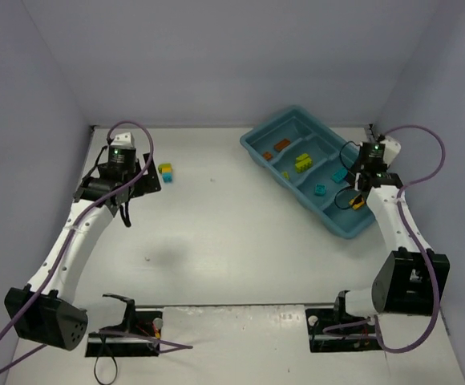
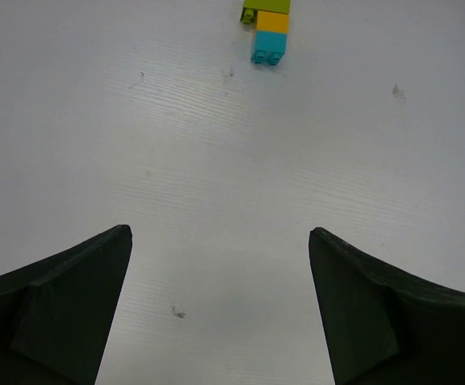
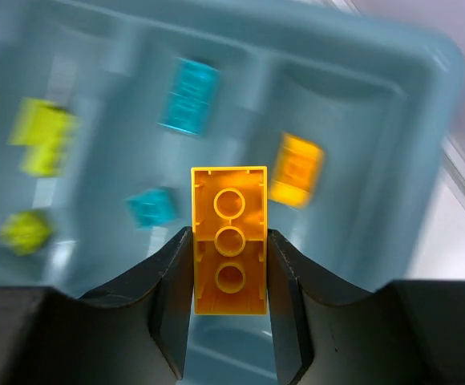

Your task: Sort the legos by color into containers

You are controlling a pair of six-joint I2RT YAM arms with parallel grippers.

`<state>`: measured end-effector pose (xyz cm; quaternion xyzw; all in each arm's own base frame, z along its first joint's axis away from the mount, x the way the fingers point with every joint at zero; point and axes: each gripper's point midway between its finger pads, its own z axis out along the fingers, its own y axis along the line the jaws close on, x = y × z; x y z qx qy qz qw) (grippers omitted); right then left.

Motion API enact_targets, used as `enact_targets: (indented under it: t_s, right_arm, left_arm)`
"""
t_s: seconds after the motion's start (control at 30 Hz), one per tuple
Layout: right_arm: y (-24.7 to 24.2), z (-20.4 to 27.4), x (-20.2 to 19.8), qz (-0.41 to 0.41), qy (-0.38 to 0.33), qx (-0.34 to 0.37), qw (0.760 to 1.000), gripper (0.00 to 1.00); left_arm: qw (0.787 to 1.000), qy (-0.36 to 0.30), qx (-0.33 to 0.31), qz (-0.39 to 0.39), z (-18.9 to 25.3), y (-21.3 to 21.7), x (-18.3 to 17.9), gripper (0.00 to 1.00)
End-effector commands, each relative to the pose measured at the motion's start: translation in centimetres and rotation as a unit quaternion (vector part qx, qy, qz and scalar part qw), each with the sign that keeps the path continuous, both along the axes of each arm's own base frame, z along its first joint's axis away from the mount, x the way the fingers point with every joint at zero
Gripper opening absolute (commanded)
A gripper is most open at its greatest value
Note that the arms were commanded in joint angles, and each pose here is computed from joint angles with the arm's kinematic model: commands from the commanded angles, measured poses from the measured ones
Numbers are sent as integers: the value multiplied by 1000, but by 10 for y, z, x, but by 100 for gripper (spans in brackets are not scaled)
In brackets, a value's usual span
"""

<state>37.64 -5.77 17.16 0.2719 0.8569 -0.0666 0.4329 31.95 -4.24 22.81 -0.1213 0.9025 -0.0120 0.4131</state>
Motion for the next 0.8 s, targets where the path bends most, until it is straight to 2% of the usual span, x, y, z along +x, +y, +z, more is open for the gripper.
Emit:
enact_targets:
  t_s: [0.0, 0.13, 0.3, 0.33, 0.53, 0.77]
  right_arm:
    - [-8, -21, -10, -21, 31, 43, 998, 7]
    - [-15, -50, -20, -42, 64, 69, 995, 13]
    - [-20, -70, -22, -56, 88, 76, 992, 24]
    - [-20, -70, -22, -57, 88, 78, 991, 33]
    - [-22, -62, -19, -57, 75, 79, 992, 60]
    - [-13, -15, -11, -18, 14, 77, 997, 63]
  left_arm:
    - [999, -38, -21, -2, 22, -11, 24, 85]
    - [1000, -23, -21, -3, 14, -14, 35, 85]
    - [1000, -13, -24, -6, 5, -20, 53, 85]
    - [1000, -16, -26, -6, 7, -21, 56, 85]
    - [1000, 3, -17, -17, -8, -27, 82, 85]
    - [999, 33, -17, -12, -39, -36, 116, 85]
